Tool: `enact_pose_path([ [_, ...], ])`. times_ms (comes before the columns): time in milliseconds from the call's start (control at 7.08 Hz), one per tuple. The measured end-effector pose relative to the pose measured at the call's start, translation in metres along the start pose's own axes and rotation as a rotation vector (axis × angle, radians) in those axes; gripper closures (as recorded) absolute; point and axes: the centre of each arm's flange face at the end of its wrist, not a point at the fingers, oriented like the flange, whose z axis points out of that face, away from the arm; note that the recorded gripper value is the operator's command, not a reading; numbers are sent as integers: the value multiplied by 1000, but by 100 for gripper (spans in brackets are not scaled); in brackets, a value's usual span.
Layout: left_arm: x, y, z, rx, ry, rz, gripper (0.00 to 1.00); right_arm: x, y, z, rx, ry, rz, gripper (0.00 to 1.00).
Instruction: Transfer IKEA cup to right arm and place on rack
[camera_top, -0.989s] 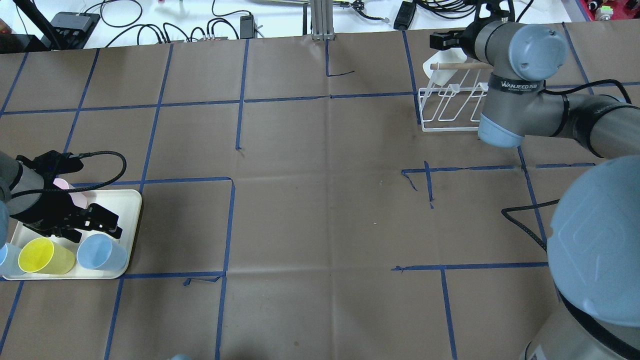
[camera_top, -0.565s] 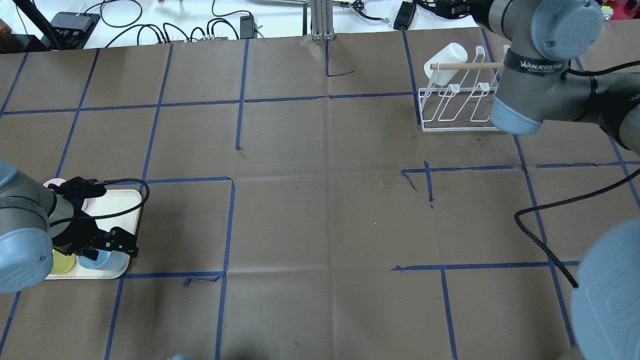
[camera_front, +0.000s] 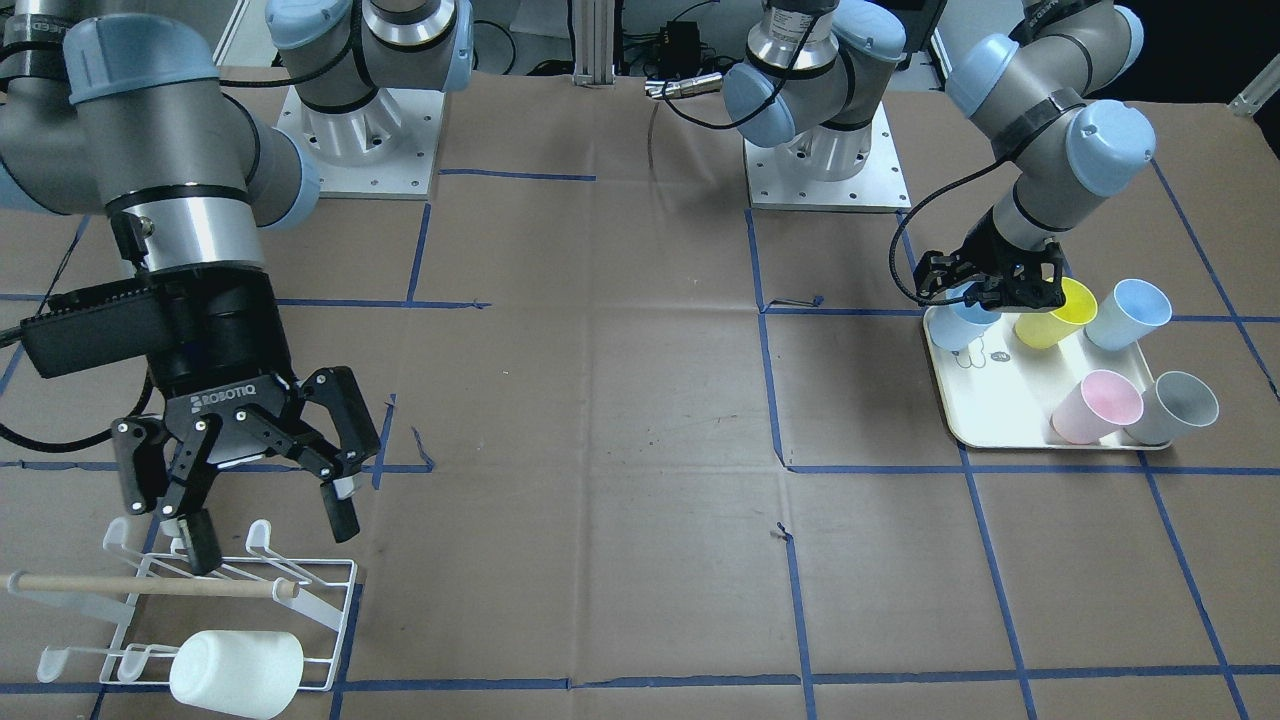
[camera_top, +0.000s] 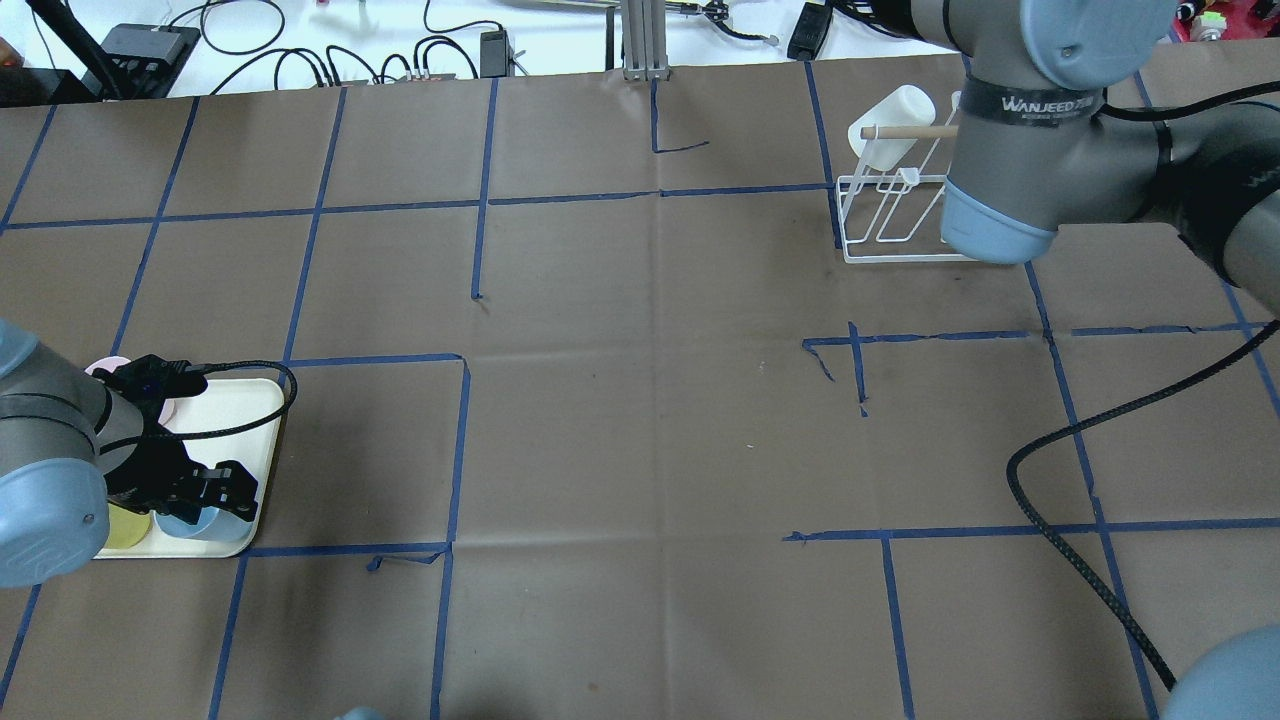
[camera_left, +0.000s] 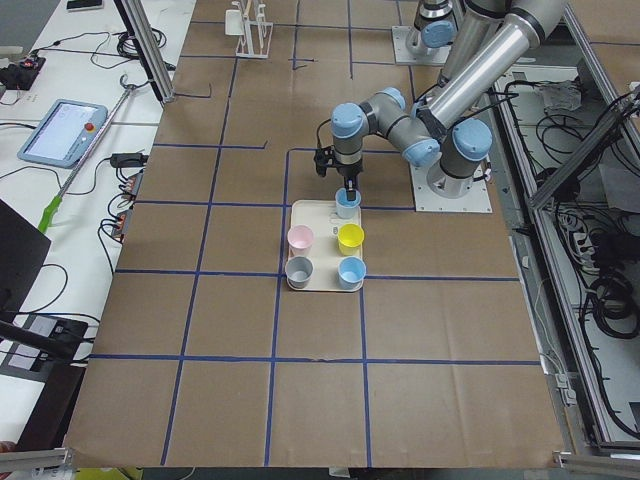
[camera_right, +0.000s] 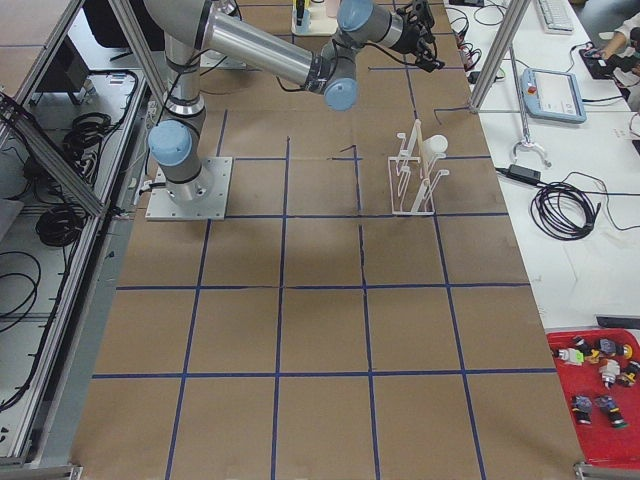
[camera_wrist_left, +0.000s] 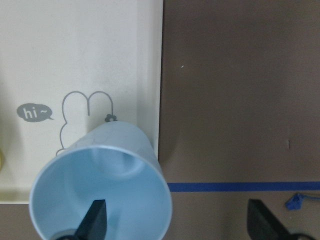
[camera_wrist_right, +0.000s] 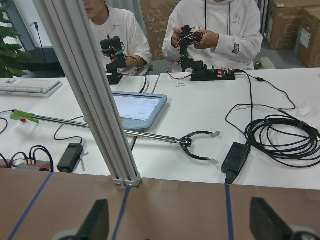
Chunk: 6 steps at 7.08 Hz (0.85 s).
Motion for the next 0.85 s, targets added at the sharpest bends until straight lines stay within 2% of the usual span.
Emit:
enact_pose_path([
  [283,-2,-1,-3,2,-15,0,100,-32,14,-8,-47,-107,301,0],
  [424,-4,-4,-9,14,-21,0,100,-40,23,-17,-76,-137,479,0],
  [565,-9,-11,-25,33,-31,3,100,-49,33,-27,-101,-157,644,0],
  [848,-13,-33,-78,72,-36,24,100,-68,58,-42,-112,-216,898,0],
])
